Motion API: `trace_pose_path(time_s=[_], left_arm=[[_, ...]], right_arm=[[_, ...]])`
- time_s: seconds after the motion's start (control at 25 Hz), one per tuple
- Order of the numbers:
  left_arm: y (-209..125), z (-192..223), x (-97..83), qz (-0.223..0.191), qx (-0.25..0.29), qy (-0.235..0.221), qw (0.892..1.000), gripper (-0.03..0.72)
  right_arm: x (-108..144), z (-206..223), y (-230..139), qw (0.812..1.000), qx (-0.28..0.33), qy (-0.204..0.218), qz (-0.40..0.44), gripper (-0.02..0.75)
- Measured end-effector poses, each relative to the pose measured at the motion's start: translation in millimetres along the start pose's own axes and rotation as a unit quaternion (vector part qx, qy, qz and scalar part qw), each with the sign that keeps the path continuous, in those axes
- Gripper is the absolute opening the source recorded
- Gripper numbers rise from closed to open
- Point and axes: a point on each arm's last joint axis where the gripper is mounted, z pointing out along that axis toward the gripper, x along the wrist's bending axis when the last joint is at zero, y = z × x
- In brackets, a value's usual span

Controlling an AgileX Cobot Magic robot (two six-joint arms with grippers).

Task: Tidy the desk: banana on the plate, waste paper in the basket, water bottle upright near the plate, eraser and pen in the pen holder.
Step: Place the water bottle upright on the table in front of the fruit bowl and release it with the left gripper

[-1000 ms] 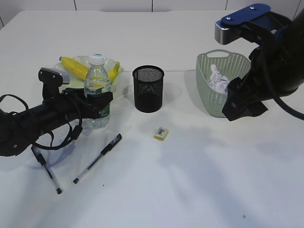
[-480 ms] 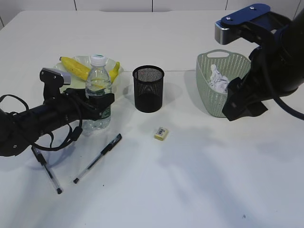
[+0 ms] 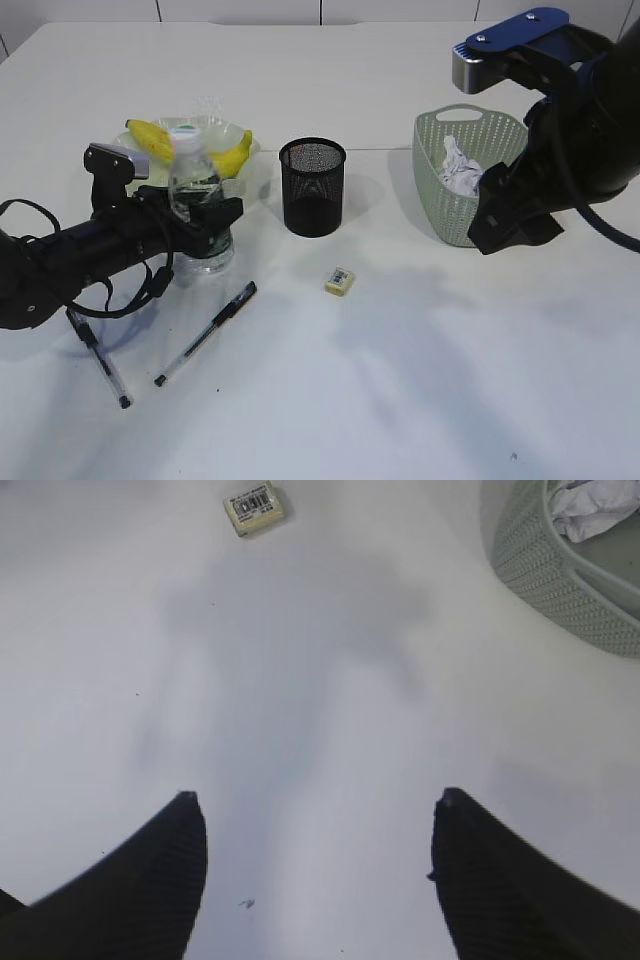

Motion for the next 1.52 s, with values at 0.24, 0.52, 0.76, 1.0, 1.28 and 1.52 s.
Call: trace_pose_path(time_s=[0.24,0.52,0.76,1.0,1.28,1.52], left_arm=[[-1,0,0.3,0.002,0.004,-0.003,1.0,0.556],[7,-8,-0.3,0.006,0.002,-0.002,1.0,0.585],[27,-22,-3.4,0.013,-0.013,0.004,1.0,0.591],[53,-26,-8.7,0.03,-0.042,0.001,0.999,0.59],[68,-29,-12.7,0.041,-0.059,-0.003,0.997,0.59],[89,-34,-18.4,0.057,-0.084,-0.007,0.995,0.59]], right_arm=[[0,0,0,1.0,0.0,0.0,0.0,0.526],[0,1,0,1.0,0.0,0.0,0.0,0.526],[0,0,1,1.0,-0.001,0.0,0.0,0.526],[0,0,1,1.0,-0.001,0.0,0.0,0.526],[0,0,1,1.0,-0.001,0.0,0.0,0.526],[0,0,1,1.0,-0.001,0.0,0.0,0.526]])
